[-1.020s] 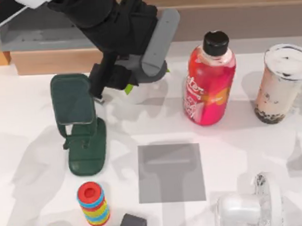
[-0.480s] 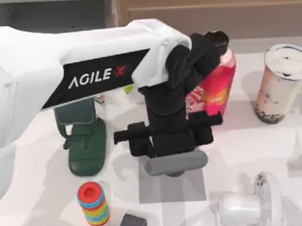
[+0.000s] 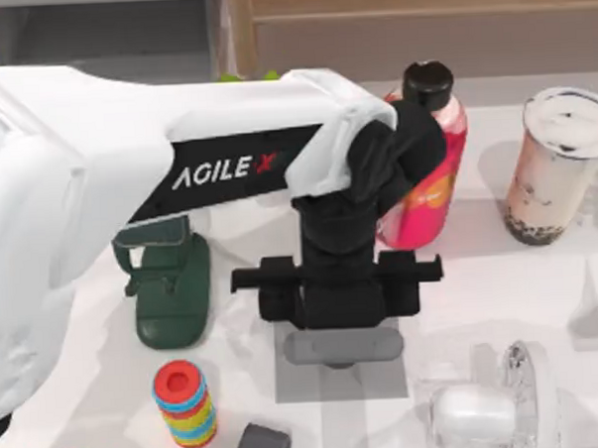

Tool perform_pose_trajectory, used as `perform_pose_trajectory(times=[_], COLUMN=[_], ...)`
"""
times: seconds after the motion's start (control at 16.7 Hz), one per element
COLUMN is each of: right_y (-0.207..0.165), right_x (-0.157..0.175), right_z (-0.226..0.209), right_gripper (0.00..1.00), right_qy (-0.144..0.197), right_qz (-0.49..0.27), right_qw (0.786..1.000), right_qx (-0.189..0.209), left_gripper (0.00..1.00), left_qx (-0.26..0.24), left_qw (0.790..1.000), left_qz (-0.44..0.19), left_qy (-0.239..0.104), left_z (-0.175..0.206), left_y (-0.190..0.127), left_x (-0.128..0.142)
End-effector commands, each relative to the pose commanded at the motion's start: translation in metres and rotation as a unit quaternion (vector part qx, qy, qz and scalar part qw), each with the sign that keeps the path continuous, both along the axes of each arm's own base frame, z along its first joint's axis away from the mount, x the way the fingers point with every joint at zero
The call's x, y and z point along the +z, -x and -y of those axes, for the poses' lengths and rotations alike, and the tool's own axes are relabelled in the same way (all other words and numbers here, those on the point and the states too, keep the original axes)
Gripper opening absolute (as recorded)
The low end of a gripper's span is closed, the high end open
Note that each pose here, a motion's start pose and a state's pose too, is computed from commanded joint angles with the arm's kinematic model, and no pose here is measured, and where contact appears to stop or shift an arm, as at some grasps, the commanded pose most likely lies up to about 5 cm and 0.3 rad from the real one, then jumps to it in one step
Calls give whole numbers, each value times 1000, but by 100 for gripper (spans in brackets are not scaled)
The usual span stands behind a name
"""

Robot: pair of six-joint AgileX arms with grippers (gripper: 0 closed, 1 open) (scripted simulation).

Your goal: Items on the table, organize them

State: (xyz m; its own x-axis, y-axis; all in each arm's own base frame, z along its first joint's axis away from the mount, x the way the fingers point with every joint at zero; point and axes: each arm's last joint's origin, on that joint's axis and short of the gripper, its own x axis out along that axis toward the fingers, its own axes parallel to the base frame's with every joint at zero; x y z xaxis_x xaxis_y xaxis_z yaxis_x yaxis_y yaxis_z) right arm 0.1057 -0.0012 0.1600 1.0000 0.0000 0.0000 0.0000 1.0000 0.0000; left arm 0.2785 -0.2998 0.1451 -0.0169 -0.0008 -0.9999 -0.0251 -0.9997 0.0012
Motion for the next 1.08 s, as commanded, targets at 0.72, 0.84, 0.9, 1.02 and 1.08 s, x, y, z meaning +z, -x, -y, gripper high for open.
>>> perform_pose_trajectory(times=[0.72,0.84,0.9,1.02,1.08], right_y=[0,0,0,0,0], right_x=[0,0,0,0,0], right_z=[0,0,0,0,0], right_gripper=[100,100,100,100,100], right_qy=[0,0,0,0,0], right_qz=[0,0,0,0,0], right_qw=[1000,1000,1000,1000,1000], right_qx=[0,0,0,0,0], left_gripper=[23,38,45,60,68], left_qx=[-2,-2,-2,-2,-2], left_qw=[1000,1000,1000,1000,1000], left_qz=[0,0,0,0,0], left_qy=[-2,-2,-2,-2,-2], left_z=[2,2,2,2,2], left_y=[1,1,1,1,1], left_x=[-11,-11,-11,-11,-11])
